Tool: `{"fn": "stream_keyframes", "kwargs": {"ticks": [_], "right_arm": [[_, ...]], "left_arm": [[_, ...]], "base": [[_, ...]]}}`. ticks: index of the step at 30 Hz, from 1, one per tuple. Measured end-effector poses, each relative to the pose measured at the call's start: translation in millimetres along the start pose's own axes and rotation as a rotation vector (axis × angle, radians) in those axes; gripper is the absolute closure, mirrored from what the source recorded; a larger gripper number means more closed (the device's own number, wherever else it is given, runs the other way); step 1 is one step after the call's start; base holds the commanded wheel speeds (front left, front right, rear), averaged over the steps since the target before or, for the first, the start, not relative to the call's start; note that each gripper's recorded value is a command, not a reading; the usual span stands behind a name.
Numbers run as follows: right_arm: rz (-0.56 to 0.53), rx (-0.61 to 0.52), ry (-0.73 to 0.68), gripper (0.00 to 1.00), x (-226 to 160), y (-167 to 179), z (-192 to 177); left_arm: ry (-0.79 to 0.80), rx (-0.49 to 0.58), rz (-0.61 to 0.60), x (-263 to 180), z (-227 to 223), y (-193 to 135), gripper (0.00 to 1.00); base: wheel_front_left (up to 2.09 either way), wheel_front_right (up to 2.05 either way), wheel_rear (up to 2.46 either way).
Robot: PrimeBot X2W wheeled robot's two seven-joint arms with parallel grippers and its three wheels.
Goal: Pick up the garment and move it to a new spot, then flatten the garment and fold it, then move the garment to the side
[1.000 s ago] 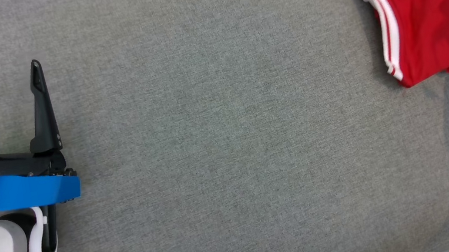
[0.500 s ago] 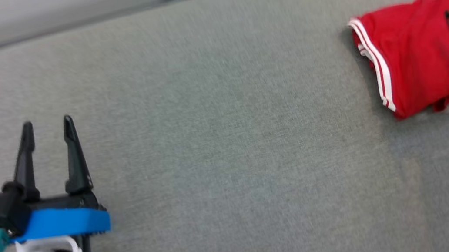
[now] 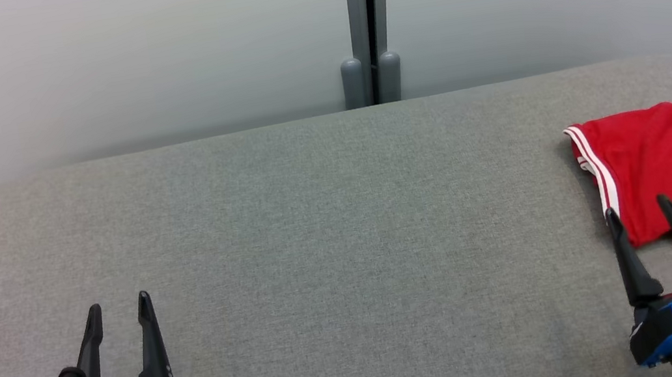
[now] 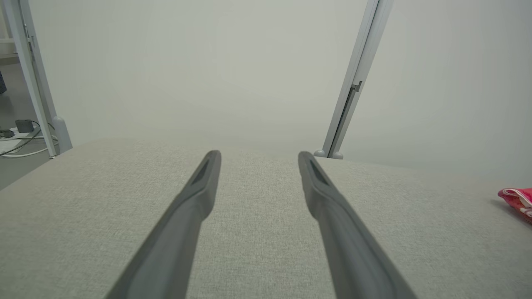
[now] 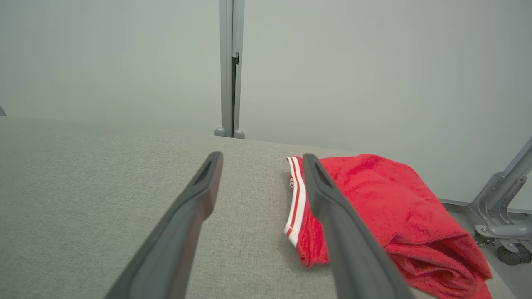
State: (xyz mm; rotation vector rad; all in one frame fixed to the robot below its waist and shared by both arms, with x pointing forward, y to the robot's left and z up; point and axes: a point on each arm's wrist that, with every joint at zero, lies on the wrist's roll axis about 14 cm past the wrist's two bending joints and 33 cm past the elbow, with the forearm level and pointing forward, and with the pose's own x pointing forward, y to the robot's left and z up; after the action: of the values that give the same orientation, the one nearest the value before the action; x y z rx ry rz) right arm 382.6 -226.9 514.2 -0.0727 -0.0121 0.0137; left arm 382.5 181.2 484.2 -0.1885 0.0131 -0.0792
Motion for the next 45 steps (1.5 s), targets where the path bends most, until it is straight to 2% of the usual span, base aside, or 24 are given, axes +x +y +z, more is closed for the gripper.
{"fn": "stream_keyframes", "kwargs": {"ticks": [3,9,27,28,36,45], "right_arm": [[0.005,0.046,-0.010,0.00,-8.2,13.9,3.7],[0.004,0.066,0.001,0.00,-15.0,20.4,4.1],[0.002,0.090,0.011,0.00,-15.4,24.9,-2.0],[0.003,0.091,0.018,1.00,-15.4,25.5,-4.1],[0.003,0.120,0.114,1.00,-22.8,29.3,-33.7],[-0.024,0.295,0.129,1.00,-23.7,27.3,-38.2]], "left_arm": [[0.014,-0.006,0.024,-12.3,-5.4,6.4,0.00],[0.031,-0.006,0.048,-23.6,-11.3,14.1,0.00],[0.059,-0.040,0.047,-28.4,-22.2,16.1,0.00],[0.066,-0.042,0.048,-29.2,-24.2,16.1,1.00],[0.178,-0.085,0.071,-48.5,-61.1,11.7,1.00],[0.189,-0.232,0.128,-48.6,-62.1,18.2,1.00]], "base": [[0.00,0.00,0.00],[0.00,0.00,0.00],[0.00,0.00,0.00],[0.00,0.00,0.00],[0.00,0.00,0.00],[0.00,0.00,0.00]]}}
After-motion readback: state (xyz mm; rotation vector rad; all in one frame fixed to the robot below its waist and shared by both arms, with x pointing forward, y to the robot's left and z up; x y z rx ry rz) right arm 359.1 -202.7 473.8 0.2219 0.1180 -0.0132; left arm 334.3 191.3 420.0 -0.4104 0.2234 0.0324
